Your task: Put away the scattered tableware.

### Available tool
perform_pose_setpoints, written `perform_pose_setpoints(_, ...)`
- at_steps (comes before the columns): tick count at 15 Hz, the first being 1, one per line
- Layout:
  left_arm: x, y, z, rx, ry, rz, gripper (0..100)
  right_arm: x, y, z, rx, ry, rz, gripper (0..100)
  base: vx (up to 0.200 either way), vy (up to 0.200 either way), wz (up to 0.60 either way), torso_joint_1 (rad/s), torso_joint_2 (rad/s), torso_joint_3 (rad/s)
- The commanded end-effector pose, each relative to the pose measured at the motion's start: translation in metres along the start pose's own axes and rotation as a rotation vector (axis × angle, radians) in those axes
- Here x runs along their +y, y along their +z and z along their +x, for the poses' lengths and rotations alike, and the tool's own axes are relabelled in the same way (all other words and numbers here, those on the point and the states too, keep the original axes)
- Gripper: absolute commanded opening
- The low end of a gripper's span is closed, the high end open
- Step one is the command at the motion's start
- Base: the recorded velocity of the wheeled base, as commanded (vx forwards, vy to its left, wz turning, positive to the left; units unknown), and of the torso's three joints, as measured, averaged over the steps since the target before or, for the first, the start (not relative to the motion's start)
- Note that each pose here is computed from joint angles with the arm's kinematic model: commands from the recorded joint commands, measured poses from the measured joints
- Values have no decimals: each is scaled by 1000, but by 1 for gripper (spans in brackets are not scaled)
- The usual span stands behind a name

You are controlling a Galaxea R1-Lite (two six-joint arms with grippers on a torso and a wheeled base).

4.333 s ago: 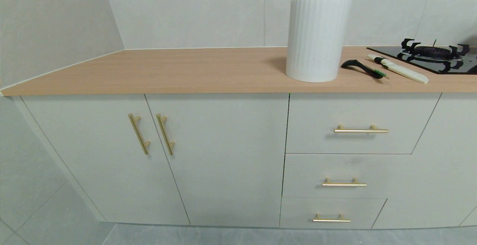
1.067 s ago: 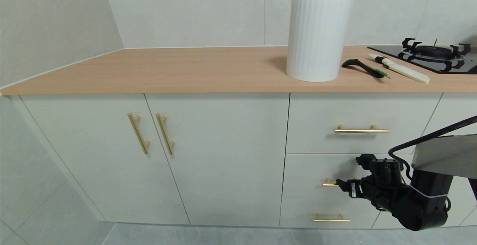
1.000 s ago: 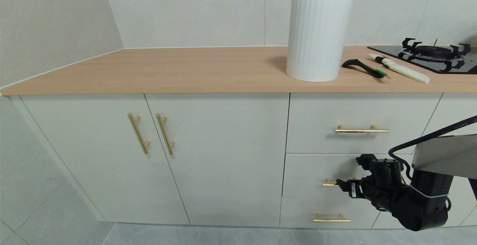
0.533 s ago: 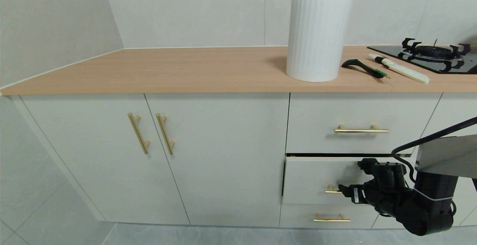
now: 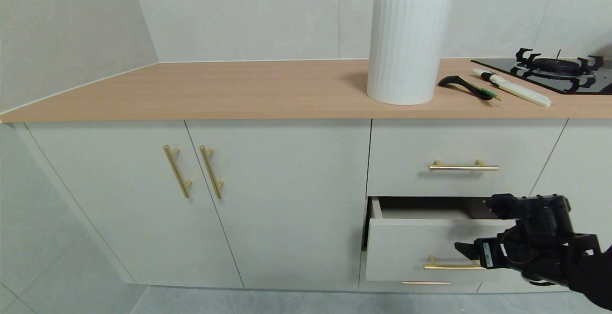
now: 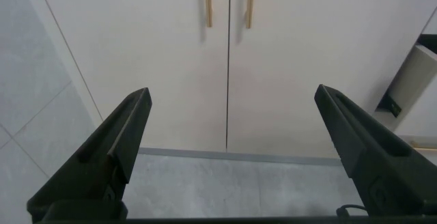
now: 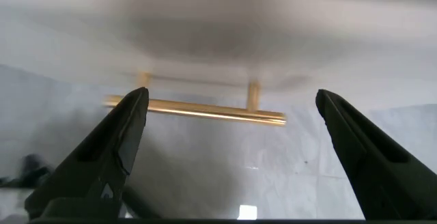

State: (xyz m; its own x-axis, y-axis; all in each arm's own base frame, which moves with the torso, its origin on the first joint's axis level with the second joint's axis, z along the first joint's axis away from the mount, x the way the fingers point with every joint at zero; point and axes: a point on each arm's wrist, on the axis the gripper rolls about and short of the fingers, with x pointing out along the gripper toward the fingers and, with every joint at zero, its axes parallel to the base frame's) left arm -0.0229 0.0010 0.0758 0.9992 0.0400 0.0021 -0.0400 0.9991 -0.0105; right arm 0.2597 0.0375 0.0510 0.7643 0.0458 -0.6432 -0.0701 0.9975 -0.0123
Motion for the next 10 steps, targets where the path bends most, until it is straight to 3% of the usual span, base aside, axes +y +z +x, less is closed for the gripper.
perform_pose_setpoints(1, 0, 0, 0, 1, 0, 0, 100, 9, 43, -83, -221, 61, -13, 100, 0, 0, 0, 0, 0, 0)
perform_pose_setpoints(3, 0, 0, 0, -1, 0, 0, 100, 16, 54, -79, -245, 81, -23, 100, 0, 0, 0, 0, 0, 0)
perform_pose_setpoints(5, 0, 0, 0, 1, 0, 0, 100, 19, 57, -58, -207, 75, -21, 100, 0, 0, 0, 0, 0, 0)
perform_pose_setpoints(8, 0, 0, 0, 1, 0, 0, 100, 23, 49, -15, -154, 66, -12, 100, 0, 0, 0, 0, 0, 0)
perform_pose_setpoints(10, 0, 0, 0, 1, 0, 0, 100, 25, 43, 10, -167, 44, 12, 100, 0, 0, 0, 0, 0, 0)
